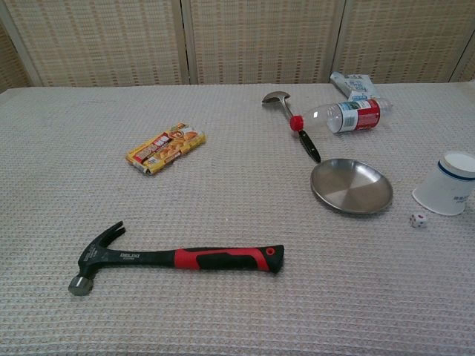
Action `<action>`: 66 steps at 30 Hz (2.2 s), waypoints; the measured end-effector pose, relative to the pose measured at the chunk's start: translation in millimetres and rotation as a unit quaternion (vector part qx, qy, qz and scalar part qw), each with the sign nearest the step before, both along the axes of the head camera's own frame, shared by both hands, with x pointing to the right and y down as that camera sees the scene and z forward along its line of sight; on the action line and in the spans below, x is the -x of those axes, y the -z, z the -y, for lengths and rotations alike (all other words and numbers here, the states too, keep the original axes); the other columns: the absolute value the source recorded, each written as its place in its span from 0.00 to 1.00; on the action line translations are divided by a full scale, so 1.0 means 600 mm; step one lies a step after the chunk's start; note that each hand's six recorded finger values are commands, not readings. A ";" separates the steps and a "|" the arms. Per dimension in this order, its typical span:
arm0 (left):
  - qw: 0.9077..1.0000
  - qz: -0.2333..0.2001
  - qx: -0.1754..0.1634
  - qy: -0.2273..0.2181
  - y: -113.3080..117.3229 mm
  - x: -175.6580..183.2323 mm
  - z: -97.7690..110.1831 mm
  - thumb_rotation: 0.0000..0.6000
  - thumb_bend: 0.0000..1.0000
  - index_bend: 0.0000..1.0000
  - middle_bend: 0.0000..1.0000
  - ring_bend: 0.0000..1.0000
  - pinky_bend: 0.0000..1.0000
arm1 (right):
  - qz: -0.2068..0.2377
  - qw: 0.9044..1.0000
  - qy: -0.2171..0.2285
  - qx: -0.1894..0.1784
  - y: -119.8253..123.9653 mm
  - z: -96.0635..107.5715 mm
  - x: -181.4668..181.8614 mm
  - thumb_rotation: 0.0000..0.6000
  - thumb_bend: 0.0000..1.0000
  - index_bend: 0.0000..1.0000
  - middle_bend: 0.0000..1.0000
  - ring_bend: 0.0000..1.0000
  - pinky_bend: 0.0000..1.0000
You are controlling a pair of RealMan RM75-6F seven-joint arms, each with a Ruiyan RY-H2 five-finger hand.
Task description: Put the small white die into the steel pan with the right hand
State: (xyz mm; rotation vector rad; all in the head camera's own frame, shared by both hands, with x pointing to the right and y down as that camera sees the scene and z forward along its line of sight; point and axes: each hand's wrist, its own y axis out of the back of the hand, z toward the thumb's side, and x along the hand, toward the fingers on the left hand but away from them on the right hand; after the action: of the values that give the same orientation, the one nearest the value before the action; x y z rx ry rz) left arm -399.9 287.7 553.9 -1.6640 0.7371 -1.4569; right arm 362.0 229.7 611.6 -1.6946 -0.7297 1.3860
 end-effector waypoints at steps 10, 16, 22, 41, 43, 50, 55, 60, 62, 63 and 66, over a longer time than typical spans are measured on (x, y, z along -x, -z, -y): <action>1.000 -0.001 -0.002 0.003 0.000 0.003 0.002 1.00 0.58 0.17 0.24 0.18 0.19 | -0.006 1.000 0.001 0.023 -0.009 -0.007 0.002 1.00 0.10 0.22 0.29 0.16 0.45; 1.000 -0.004 0.001 0.008 -0.001 0.007 0.004 1.00 0.57 0.17 0.24 0.18 0.19 | -0.015 0.999 0.007 0.035 -0.022 -0.009 0.006 1.00 0.10 0.22 0.29 0.17 0.48; 1.000 -0.009 -0.012 0.005 0.011 0.002 0.006 1.00 0.57 0.17 0.24 0.18 0.19 | -0.014 0.999 0.036 0.032 -0.024 -0.015 0.016 1.00 0.10 0.28 0.46 0.36 0.64; 1.000 -0.006 -0.007 0.010 0.008 0.005 0.006 1.00 0.57 0.17 0.24 0.18 0.19 | -0.034 0.985 0.160 0.053 -0.083 0.033 0.043 1.00 0.13 0.43 0.78 0.67 0.96; 1.000 -0.006 -0.006 0.011 0.007 0.006 0.006 1.00 0.57 0.17 0.24 0.18 0.19 | -0.040 0.984 0.162 0.056 -0.088 0.037 0.044 1.00 0.16 0.42 0.78 0.67 0.96; 1.000 -0.008 -0.004 0.012 0.006 0.007 0.006 1.00 0.57 0.17 0.24 0.18 0.19 | -0.053 0.984 0.156 0.071 -0.121 0.060 0.047 1.00 0.29 0.42 0.78 0.68 0.96; 1.000 -0.008 -0.003 0.012 0.006 0.007 0.006 1.00 0.57 0.17 0.24 0.18 0.19 | -0.057 0.984 0.153 0.075 -0.142 0.070 0.047 1.00 0.30 0.41 0.78 0.68 0.96; 1.000 -0.009 -0.004 0.013 0.006 0.007 0.006 1.00 0.58 0.17 0.24 0.18 0.19 | -0.047 0.986 0.142 0.077 -0.154 0.076 0.046 1.00 0.30 0.40 0.78 0.68 0.96; 1.000 -0.009 -0.004 0.013 0.006 0.007 0.006 1.00 0.58 0.17 0.24 0.18 0.19 | -0.048 0.986 0.141 0.075 -0.157 0.077 0.046 1.00 0.30 0.39 0.78 0.68 0.96; 1.000 -0.009 -0.004 0.013 0.006 0.007 0.006 1.00 0.58 0.17 0.24 0.18 0.19 | -0.048 0.986 0.140 0.074 -0.159 0.078 0.046 1.00 0.29 0.39 0.78 0.68 0.96; 1.000 -0.010 -0.005 0.012 0.007 0.007 0.007 1.00 0.58 0.17 0.24 0.18 0.19 | -0.050 0.987 0.137 0.073 -0.162 0.078 0.046 1.00 0.28 0.39 0.78 0.68 0.96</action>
State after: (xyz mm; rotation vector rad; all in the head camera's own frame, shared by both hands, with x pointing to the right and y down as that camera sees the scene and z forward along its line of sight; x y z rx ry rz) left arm -404.0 283.8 549.8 -1.6692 0.7765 -1.4543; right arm 334.5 182.8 708.8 -1.7490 -0.3292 1.3431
